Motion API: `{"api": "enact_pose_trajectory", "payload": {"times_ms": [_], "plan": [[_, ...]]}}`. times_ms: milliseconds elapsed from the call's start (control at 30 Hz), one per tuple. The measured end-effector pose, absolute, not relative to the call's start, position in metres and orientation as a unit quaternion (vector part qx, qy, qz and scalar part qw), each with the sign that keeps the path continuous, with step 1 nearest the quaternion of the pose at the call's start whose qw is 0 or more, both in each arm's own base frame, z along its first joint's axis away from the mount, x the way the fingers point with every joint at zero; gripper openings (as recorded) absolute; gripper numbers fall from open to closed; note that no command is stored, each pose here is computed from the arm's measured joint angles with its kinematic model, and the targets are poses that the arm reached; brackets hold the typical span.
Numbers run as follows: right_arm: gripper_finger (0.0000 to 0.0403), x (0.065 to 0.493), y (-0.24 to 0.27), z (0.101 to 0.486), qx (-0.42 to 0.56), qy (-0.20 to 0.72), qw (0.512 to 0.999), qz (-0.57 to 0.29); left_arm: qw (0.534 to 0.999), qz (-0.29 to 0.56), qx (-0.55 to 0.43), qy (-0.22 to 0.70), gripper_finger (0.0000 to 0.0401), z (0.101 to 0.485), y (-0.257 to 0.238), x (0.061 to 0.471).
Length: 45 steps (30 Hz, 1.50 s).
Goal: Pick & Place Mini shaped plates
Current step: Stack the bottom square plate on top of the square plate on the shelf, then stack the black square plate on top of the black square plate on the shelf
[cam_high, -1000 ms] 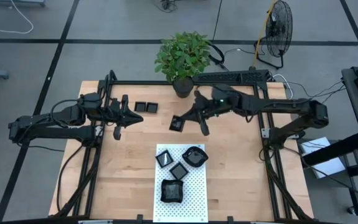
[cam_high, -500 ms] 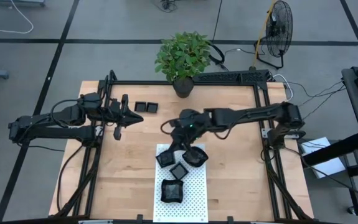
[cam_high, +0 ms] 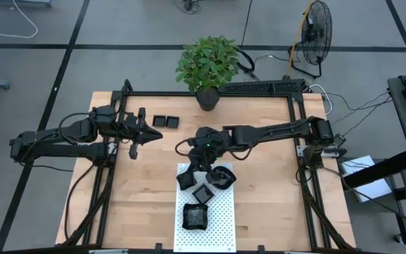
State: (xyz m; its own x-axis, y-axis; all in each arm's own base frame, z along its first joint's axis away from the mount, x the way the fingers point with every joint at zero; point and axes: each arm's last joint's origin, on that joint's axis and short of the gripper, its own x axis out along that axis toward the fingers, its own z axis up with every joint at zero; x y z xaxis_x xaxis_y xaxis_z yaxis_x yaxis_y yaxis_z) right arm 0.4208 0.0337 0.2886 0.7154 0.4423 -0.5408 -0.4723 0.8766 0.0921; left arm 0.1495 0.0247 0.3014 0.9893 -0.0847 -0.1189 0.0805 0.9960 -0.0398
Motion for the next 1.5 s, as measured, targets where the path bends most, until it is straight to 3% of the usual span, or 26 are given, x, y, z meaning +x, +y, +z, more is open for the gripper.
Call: {"api": "enact_pose_trajectory", "payload": {"times_ms": [600,867,1100,1500], "plan": [[0.004,0.421,0.034,0.289,-0.111,0.262,0.92,0.27,0.998,-0.042,-0.003,0.056,0.0031,0.302,0.025,0.15],[0.0107,0.402,0.036,0.31,-0.104,0.29,0.927,0.212,0.997,-0.043,-0.005,0.068,0.0031,0.298,0.026,0.156],[0.0168,0.387,0.057,0.301,-0.126,0.353,0.892,0.252,0.998,-0.01,0.009,0.067,0.0031,0.296,0.031,0.168],[0.0161,0.369,0.113,0.295,-0.186,0.385,0.859,0.283,0.996,0.061,0.015,0.07,0.0031,0.294,0.036,0.174]]}}
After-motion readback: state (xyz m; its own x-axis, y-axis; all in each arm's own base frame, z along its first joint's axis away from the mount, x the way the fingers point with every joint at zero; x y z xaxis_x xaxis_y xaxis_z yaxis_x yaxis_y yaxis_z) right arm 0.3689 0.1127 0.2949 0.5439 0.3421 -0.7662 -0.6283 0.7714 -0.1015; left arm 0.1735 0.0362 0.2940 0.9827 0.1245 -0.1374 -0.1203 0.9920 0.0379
